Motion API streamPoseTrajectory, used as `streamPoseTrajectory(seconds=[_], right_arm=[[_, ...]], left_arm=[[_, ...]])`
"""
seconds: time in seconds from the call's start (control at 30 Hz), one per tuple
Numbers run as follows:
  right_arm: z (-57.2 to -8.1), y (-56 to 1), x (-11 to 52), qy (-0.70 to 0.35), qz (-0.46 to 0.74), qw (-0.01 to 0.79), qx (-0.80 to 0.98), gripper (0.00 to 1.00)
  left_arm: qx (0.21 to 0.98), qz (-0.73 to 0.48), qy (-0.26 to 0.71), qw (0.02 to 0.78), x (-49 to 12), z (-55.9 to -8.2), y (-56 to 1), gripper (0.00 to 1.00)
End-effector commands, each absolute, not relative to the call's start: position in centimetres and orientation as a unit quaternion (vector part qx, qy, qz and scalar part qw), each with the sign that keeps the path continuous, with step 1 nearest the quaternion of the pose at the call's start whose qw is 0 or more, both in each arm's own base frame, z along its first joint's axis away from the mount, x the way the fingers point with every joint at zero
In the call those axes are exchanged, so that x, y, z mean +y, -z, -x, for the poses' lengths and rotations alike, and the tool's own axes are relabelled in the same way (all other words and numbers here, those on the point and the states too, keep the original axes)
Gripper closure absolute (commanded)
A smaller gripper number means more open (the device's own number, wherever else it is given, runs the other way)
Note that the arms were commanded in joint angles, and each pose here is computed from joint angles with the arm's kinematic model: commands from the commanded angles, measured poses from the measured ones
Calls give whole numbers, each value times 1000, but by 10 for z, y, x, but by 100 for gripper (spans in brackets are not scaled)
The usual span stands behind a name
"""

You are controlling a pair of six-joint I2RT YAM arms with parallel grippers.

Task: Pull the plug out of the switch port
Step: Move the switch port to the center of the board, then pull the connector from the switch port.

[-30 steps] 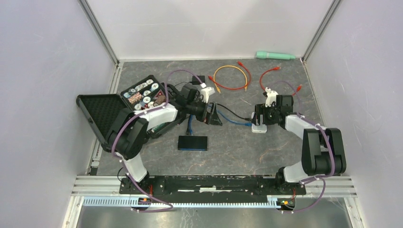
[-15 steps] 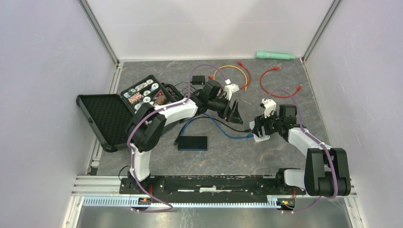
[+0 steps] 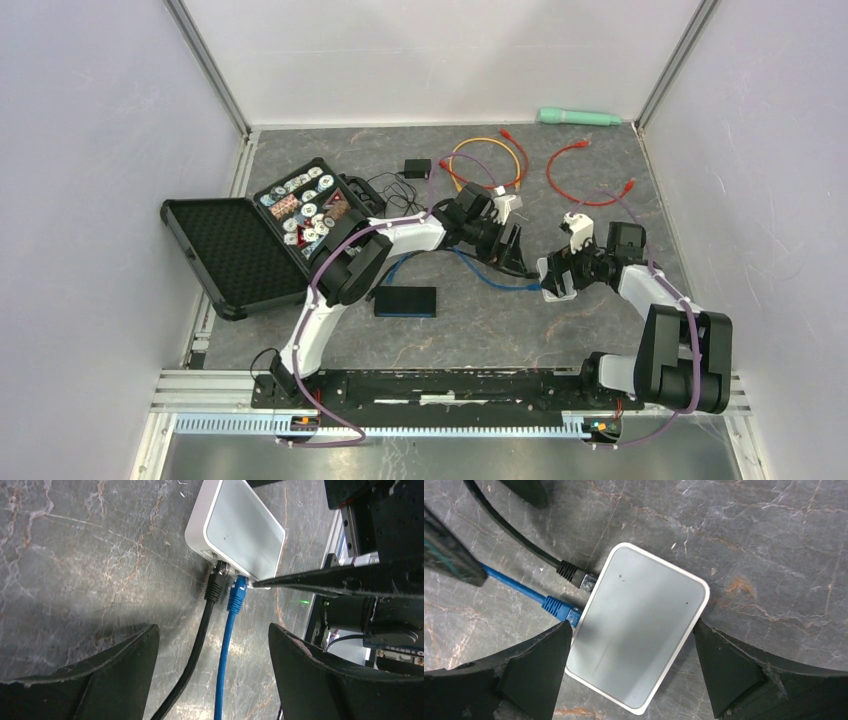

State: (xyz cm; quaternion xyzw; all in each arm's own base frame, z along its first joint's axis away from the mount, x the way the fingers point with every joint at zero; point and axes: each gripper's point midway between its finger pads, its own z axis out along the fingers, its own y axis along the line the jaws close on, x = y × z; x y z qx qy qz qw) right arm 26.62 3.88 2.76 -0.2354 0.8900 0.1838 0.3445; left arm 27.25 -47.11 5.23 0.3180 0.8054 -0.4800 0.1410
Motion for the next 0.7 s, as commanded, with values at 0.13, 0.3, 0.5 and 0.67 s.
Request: streamPoseTrajectory(seconds=[0.13, 0.3, 0.5, 0.67], right_arm=[[-271, -50, 38, -182, 269, 353, 877, 2], [-263, -45, 36, -190, 294, 324, 879, 2], [-258, -37, 31, -187, 313, 313, 877, 2], [-255, -26, 29, -202, 305, 303, 880, 2]], left_arm=[[799, -299, 505, 128, -502, -275, -59, 15], [800, -294, 512, 109, -510, -270, -52, 17], [801, -285, 519, 91, -515, -265, -40, 20], [801, -278, 525, 71, -519, -257, -28, 23]])
